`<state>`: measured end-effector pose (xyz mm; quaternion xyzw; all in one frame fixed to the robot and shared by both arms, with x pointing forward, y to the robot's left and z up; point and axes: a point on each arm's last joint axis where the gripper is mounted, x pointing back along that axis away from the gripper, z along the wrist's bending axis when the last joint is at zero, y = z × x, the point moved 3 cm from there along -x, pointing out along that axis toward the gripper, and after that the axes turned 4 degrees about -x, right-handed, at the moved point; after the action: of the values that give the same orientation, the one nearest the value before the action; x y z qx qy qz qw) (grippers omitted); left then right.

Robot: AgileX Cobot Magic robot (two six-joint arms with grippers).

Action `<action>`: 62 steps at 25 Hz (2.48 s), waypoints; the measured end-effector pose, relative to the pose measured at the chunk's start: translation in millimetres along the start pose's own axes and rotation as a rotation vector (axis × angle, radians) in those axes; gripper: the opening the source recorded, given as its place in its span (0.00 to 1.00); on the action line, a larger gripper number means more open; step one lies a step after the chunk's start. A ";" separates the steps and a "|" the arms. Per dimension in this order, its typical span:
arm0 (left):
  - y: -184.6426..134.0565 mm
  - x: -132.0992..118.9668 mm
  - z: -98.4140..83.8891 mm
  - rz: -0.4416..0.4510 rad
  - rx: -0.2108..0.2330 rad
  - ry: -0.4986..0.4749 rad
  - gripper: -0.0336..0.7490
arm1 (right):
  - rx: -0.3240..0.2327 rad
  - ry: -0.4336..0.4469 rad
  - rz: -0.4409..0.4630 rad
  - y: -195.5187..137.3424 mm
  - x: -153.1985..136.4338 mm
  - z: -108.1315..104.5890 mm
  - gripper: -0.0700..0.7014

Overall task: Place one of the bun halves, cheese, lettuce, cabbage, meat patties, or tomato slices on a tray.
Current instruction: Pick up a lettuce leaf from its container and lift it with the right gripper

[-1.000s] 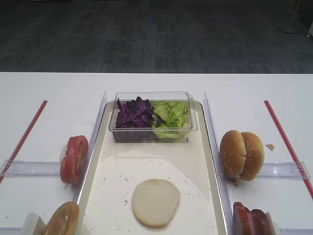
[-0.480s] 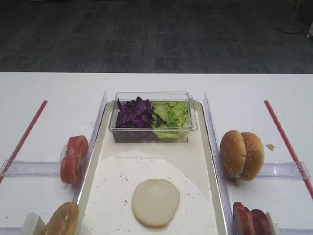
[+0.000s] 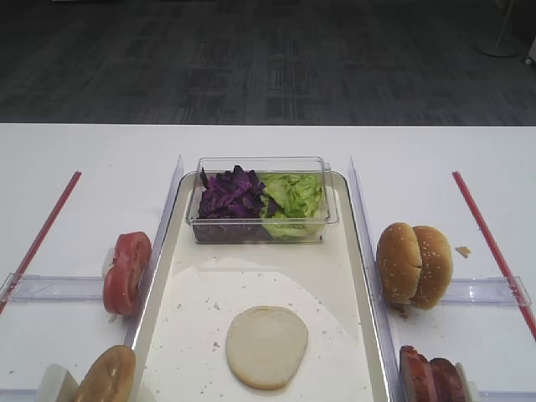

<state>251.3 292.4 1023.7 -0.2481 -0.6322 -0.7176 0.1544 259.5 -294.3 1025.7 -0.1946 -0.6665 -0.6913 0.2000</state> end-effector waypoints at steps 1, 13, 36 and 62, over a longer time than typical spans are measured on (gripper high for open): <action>0.0 0.0 0.0 0.000 0.000 0.000 0.75 | -0.005 0.000 0.012 1.9 -0.8 0.1 0.91; 0.0 0.0 0.0 0.000 0.000 0.000 0.75 | -0.037 0.001 0.118 61.5 -19.2 0.8 0.91; 0.0 0.0 0.0 0.000 0.000 0.000 0.75 | -0.045 0.090 0.449 174.7 -182.4 7.8 0.90; 0.0 0.0 0.0 0.000 0.000 0.000 0.75 | -0.061 0.131 0.716 156.0 -329.8 6.9 0.90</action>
<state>251.3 292.4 1023.7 -0.2481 -0.6322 -0.7176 0.1544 621.5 -286.7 980.9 -0.3765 -0.5209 -0.6082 0.4657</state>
